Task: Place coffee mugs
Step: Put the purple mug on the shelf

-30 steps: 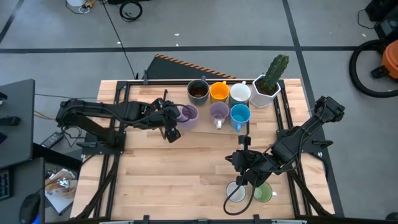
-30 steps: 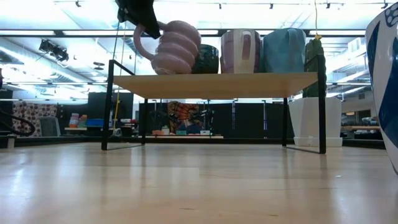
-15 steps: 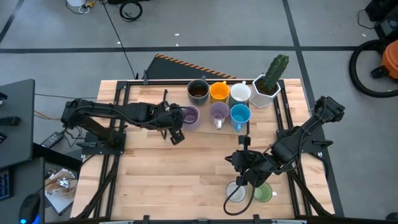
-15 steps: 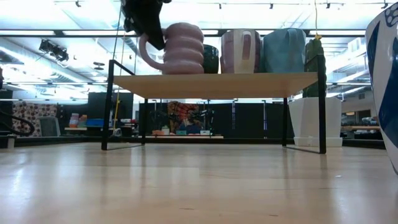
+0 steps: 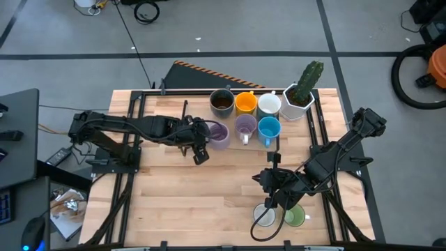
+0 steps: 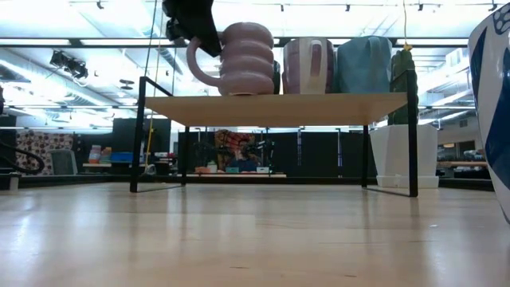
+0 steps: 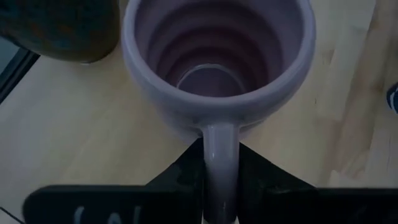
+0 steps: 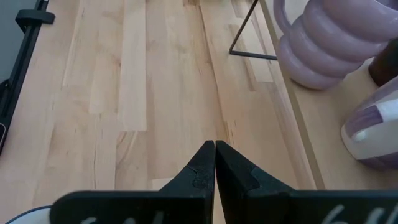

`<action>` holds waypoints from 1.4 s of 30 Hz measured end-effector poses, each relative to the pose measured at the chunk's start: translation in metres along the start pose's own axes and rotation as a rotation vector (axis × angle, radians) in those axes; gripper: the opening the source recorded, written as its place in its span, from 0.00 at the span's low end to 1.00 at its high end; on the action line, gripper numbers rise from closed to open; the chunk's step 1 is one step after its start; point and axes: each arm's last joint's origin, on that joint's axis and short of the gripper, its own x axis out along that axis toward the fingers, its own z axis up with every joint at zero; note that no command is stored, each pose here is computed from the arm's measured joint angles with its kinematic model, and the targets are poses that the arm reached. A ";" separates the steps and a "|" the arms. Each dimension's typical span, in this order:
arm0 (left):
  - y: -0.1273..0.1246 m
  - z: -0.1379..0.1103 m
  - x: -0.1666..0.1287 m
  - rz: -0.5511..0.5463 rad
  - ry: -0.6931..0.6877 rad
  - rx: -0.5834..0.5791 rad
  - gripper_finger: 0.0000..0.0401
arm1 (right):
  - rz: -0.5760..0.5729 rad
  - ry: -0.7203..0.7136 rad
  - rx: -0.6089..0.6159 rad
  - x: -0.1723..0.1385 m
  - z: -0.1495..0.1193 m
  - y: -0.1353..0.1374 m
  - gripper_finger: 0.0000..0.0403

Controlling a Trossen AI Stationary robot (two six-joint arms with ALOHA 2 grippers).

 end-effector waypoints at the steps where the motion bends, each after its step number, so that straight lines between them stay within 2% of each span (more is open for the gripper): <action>1: 0.000 0.000 0.000 0.006 -0.003 -0.002 0.16 | 0.000 0.000 0.000 0.000 0.000 0.000 0.05; 10: 0.000 0.002 0.000 0.032 -0.034 -0.059 0.16 | 0.000 0.000 -0.001 0.000 0.000 0.000 0.05; 18: 0.001 0.004 0.000 0.069 -0.072 -0.155 0.16 | 0.000 0.000 -0.001 0.000 0.000 0.000 0.05; 29: 0.000 0.006 0.001 0.079 -0.097 -0.192 0.17 | 0.003 -0.005 0.000 0.000 0.001 0.000 0.05; 34: -0.006 0.005 0.006 0.070 -0.087 -0.172 0.17 | 0.003 -0.005 0.001 0.000 0.001 0.000 0.05; 37: -0.007 0.004 0.008 0.072 -0.077 -0.154 0.19 | 0.006 -0.008 0.000 0.000 0.001 0.001 0.05; 42: -0.008 0.004 0.011 0.074 -0.072 -0.140 0.29 | 0.016 -0.005 0.001 0.000 0.001 0.001 0.05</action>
